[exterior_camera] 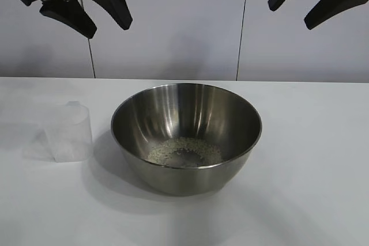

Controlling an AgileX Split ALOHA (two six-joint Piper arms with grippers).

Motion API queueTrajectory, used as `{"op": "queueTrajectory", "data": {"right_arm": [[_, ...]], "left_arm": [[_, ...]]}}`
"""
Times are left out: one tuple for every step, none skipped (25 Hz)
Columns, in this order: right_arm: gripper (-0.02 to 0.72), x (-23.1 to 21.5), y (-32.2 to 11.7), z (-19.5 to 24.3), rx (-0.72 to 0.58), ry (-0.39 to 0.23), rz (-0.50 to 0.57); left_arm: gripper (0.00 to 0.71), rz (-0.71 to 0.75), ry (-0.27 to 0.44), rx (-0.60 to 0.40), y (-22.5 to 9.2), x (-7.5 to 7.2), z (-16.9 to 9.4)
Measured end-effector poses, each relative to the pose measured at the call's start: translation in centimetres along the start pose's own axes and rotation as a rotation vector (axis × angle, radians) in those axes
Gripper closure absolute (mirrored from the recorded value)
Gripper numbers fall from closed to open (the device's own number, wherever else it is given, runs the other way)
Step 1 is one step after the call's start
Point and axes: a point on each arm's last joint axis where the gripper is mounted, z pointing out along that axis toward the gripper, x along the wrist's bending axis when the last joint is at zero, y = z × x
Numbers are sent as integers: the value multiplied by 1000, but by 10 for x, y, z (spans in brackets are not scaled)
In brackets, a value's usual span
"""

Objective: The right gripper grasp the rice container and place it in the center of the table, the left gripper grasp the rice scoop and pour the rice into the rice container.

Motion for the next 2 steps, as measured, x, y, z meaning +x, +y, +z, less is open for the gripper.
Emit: {"op": "queueTrajectory", "data": {"right_arm": [[272, 0, 1, 0, -15, -1, 0], [272, 0, 3, 0, -30, -2, 0]], "left_arm": [[240, 0, 0, 0, 0, 0, 0], [240, 0, 0, 0, 0, 0, 0]]}}
